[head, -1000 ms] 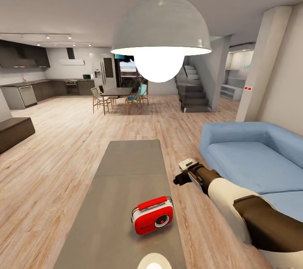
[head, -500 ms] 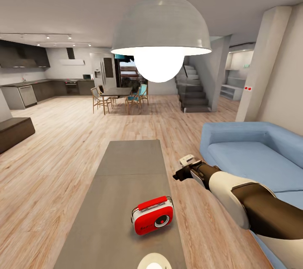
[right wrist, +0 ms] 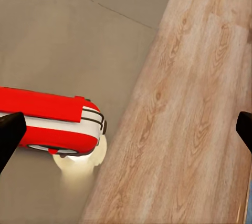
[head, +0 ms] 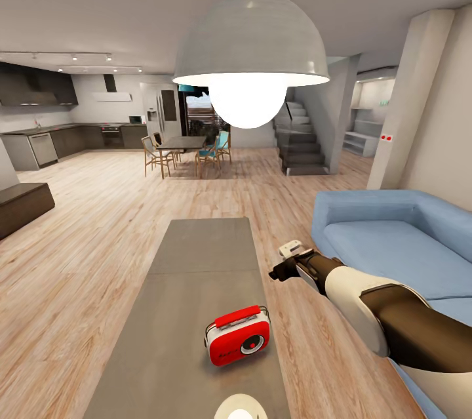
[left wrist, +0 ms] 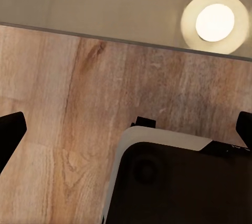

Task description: Turn on the radio receiver that's on the table in the living room.

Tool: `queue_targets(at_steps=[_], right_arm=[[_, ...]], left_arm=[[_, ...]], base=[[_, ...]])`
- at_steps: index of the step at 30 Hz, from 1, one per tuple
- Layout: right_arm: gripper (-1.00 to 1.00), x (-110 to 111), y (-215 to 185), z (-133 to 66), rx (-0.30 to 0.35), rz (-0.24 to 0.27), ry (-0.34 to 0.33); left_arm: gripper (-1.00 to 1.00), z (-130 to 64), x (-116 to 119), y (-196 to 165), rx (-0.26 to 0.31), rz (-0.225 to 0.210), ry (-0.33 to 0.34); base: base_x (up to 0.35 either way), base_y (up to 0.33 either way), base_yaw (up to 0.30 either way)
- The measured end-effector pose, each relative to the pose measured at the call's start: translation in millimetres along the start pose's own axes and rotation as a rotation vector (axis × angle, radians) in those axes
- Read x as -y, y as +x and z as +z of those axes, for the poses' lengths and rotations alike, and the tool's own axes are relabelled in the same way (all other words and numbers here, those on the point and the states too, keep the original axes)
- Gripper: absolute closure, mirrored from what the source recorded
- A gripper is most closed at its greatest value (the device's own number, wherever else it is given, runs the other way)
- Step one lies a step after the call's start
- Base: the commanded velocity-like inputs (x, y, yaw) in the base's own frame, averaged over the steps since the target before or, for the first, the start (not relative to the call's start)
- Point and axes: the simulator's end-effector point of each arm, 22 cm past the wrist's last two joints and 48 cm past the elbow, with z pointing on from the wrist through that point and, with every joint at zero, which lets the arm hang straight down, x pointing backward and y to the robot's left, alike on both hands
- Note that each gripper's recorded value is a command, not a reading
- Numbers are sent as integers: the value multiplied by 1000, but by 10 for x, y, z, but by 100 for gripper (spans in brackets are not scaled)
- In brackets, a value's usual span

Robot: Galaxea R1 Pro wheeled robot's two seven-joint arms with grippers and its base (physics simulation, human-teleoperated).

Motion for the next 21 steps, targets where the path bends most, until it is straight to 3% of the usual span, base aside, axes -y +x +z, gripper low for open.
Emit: queue_targets(at_steps=[18, 21], right_arm=[[-100, -3, -29, -2, 5, -2, 5], [-100, -90, -221, -11, 52, 19, 2]], left_arm=[[-100, 0, 0, 0, 0, 0, 0], [-100, 26, 182, -223, 49, 3, 32]], base=[[0, 0, 0], [0, 0, 0]])
